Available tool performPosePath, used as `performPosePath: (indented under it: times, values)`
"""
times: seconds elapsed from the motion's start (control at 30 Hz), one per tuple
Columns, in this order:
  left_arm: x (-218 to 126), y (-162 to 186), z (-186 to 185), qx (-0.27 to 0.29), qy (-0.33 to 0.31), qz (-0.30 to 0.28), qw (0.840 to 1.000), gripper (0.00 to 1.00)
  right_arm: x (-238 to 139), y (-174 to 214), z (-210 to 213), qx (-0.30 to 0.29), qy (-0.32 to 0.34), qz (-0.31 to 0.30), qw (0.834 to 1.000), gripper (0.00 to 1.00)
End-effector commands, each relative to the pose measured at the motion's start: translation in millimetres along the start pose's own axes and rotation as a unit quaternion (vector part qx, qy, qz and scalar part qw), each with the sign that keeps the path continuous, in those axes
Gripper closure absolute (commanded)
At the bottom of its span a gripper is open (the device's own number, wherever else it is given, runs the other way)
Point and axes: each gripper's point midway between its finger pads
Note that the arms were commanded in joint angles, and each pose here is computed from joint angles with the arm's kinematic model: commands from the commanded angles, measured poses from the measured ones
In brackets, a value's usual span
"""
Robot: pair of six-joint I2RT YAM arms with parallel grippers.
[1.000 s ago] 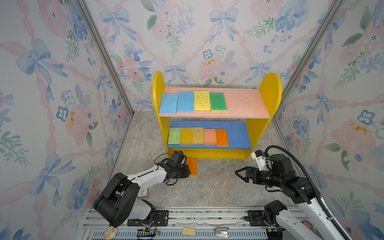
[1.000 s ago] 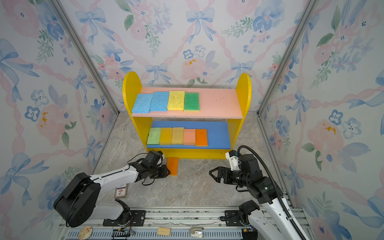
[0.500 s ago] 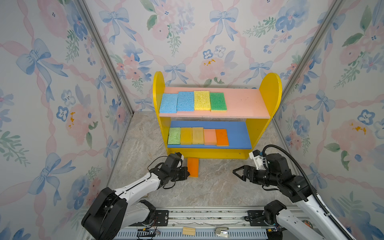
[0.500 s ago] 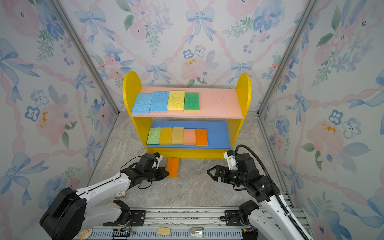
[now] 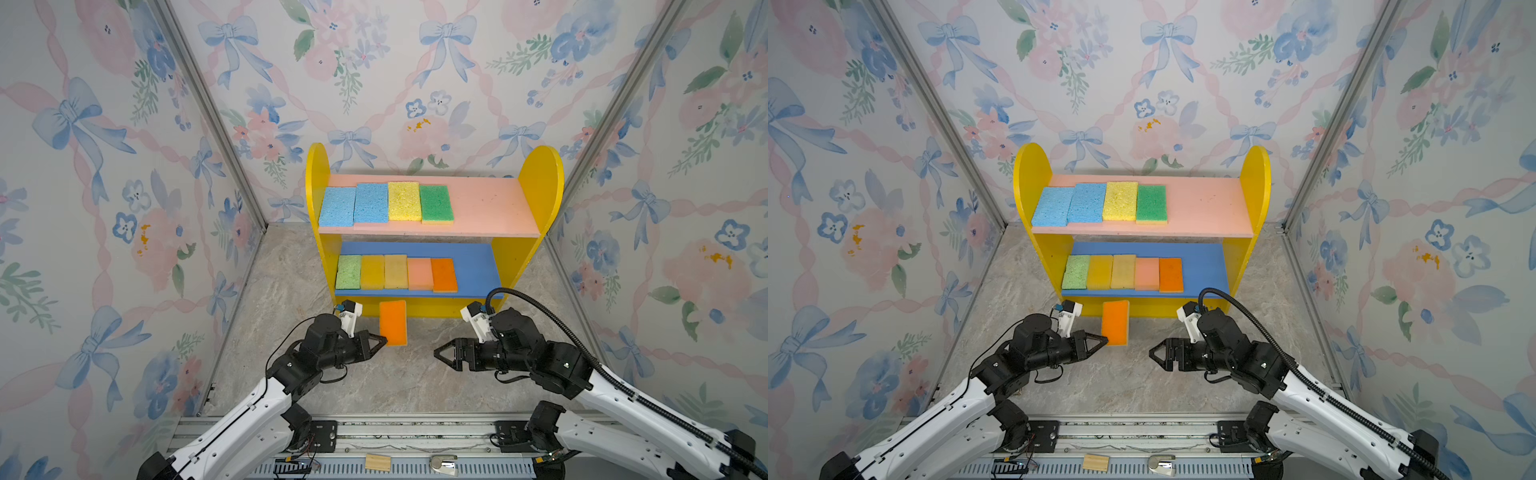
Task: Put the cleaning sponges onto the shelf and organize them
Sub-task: 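Hold the orange sponge toward the right gripper while the right gripper approaches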
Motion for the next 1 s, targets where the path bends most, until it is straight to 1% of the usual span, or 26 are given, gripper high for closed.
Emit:
performPosePath:
  times: [0.0, 0.2, 0.37, 0.5, 0.57, 0.87, 0.97]
  values:
    - [-4.1, -2.5, -15.6, -0.021, 0.026, -0.004, 0.999, 1.0, 1.7, -25.0, 28.7, -0.014, -0.026, -0.045, 0.999, 0.12]
    - [-7.3, -3.1, -27.7, -0.014, 0.041, -0.001, 0.999, 1.0, 20.7, -35.0, 56.5, -0.04, -0.047, -0.046, 0.997, 0.27]
    - [-11.4, -2.7, -34.3, -0.013, 0.052, -0.001, 0.999, 1.0, 40.2, -36.6, 67.6, -0.045, -0.053, -0.032, 0.997, 0.31]
    - [-14.8, -2.1, -36.7, -0.013, 0.06, -0.003, 0.998, 1.0, 52.6, -38.1, 67.0, -0.042, -0.046, -0.024, 0.998, 0.36]
    - [-15.9, -0.7, -38.3, -0.012, 0.064, 0.0, 0.998, 1.0, 55.8, -41.0, 68.0, -0.04, -0.045, -0.028, 0.998, 0.37]
    - [-18.3, 0.1, -40.9, -0.01, 0.07, 0.0, 0.997, 1.0, 70.1, -49.3, 75.3, -0.038, -0.05, -0.028, 0.998, 0.49]
    - [-18.7, -0.7, -40.1, -0.011, 0.069, -0.004, 0.998, 1.0, 72.5, -49.9, 76.7, -0.037, -0.052, -0.027, 0.998, 0.58]
Point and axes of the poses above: each gripper's point midway between its finger pads, its own x axis out along the fingers, its own z axis along the line the jaws close on, y = z × x, and after that the axes turned 6 degrees about -x, right-handed
